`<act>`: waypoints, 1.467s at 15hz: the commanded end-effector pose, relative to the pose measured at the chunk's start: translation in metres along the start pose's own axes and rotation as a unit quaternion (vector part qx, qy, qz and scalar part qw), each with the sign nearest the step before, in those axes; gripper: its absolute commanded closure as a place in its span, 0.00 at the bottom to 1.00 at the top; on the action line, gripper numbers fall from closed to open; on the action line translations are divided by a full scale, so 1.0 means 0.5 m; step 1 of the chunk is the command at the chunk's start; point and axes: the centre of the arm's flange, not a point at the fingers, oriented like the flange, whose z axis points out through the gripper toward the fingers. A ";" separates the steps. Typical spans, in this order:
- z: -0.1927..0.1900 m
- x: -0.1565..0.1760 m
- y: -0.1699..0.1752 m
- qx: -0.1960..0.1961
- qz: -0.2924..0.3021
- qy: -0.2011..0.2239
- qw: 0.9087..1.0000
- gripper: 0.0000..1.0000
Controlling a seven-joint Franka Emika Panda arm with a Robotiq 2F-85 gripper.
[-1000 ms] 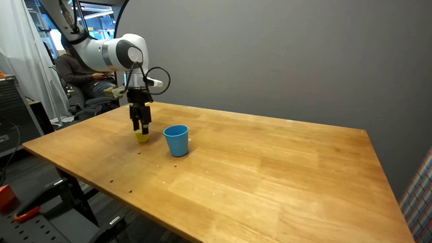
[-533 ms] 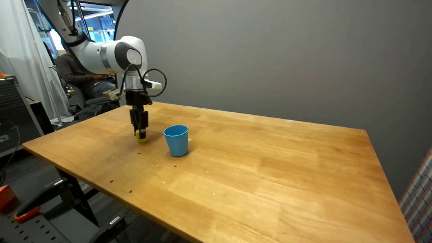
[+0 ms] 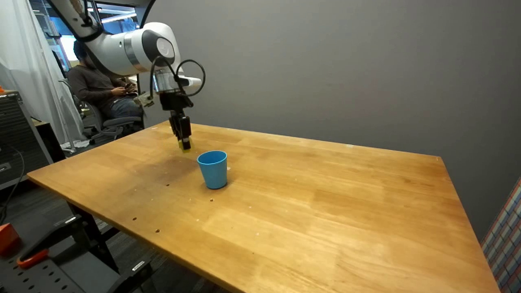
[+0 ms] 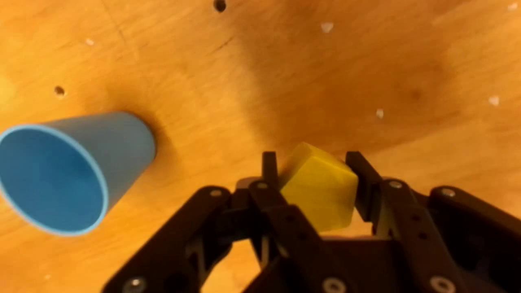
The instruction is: Put the yellow block in the cup
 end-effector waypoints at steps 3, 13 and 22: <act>-0.169 -0.003 0.137 0.036 0.099 0.056 0.993 0.80; -0.060 -0.017 0.307 0.092 0.244 -0.019 0.965 0.80; -0.032 -0.032 0.359 0.073 0.319 0.001 0.945 0.74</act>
